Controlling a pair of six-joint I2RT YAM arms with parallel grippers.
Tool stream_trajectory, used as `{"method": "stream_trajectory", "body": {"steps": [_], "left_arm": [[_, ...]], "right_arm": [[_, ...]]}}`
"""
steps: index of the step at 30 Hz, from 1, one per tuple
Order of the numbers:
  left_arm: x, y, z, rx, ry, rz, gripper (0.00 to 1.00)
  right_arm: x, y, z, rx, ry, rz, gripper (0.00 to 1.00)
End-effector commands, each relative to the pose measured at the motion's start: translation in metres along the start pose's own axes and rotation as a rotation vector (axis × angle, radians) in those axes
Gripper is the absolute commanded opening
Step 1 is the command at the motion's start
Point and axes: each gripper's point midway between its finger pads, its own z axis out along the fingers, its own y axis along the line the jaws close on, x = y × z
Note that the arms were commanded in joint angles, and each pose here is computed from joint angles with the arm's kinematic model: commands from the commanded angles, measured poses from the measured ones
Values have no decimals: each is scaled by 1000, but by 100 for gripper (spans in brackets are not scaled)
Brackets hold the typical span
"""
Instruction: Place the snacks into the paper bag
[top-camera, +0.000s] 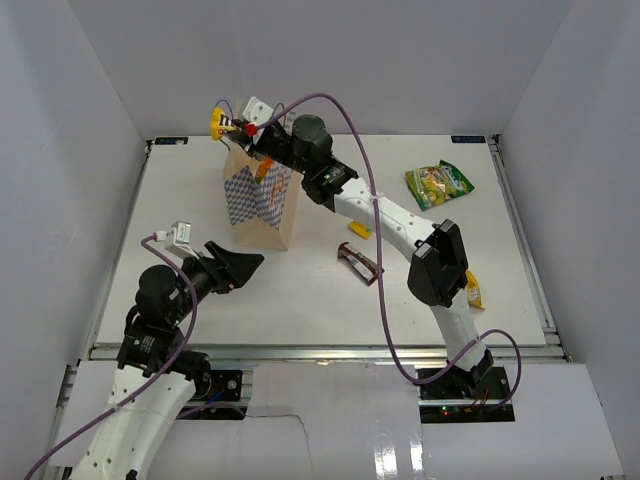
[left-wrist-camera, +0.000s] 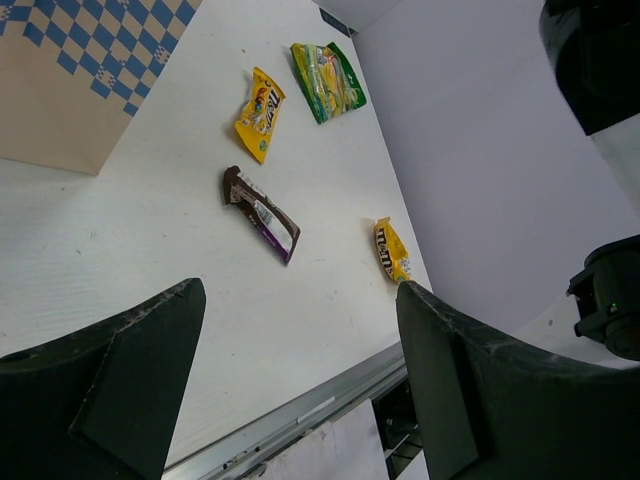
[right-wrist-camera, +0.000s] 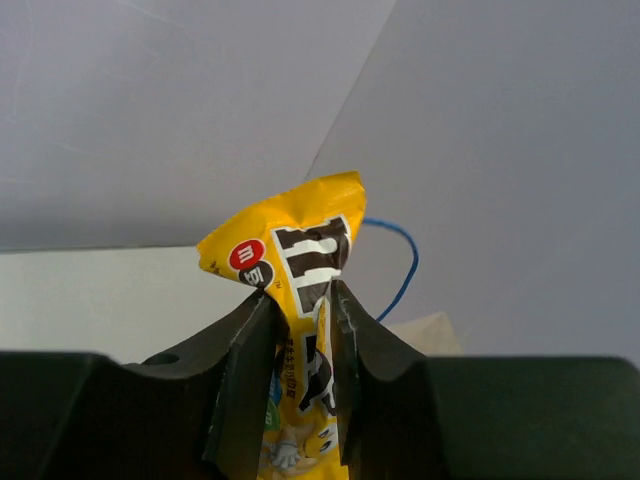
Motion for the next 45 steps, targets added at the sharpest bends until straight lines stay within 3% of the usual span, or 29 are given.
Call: {"method": "stream_trajectory", "body": {"steps": [1,4,13,17,18,19,20,21,22,24,25,32,39,41,42,45], "left_arm": [[5,2,1,2,15,-17,87],[7,3,5,-10,37,-37,87],[16,7,24,-33,124,-109,86],[28,4,38,-36,190,-119,86],[32,3,41,-41,206,-117,86],[31,2,45,-56,197,-111,86],[36,2,48,-68,211,-110,86],[53,-1,54,-67,262,-105,86],[56,2,59,-97,254,-102,86],[88,-7,68,-107,334,-105,86],[108,-9,77,-145,369,-96,86],[162,-8,131,-366,424,-149,87],[175,7,204,-524,346,-181,87],[198,32,214,-630,392,-171,87],[197,20,227,-618,399,-192,87],[223,42,232,-740,456,-196,85]], "right_arm": [[-18,-18,-7,94,-39,-95,34],[-15,-14,-13,80,-19,-105,53],[-134,-19,-54,0,-136,-13,63],[-163,-13,-101,-79,-67,3,80],[-138,-9,-113,-96,1,7,84],[-152,-9,-136,-100,-1,-5,86],[-136,-5,-151,-114,52,6,90],[-79,4,-173,-126,184,50,92],[-83,2,-199,-120,193,50,93],[-35,-12,-248,-78,312,101,95],[4,-12,-292,-35,420,160,97],[101,13,-441,128,773,305,97],[120,30,-483,230,829,391,96],[124,33,-487,234,840,398,96],[124,32,-488,241,841,393,95],[121,30,-488,249,838,385,96]]}}
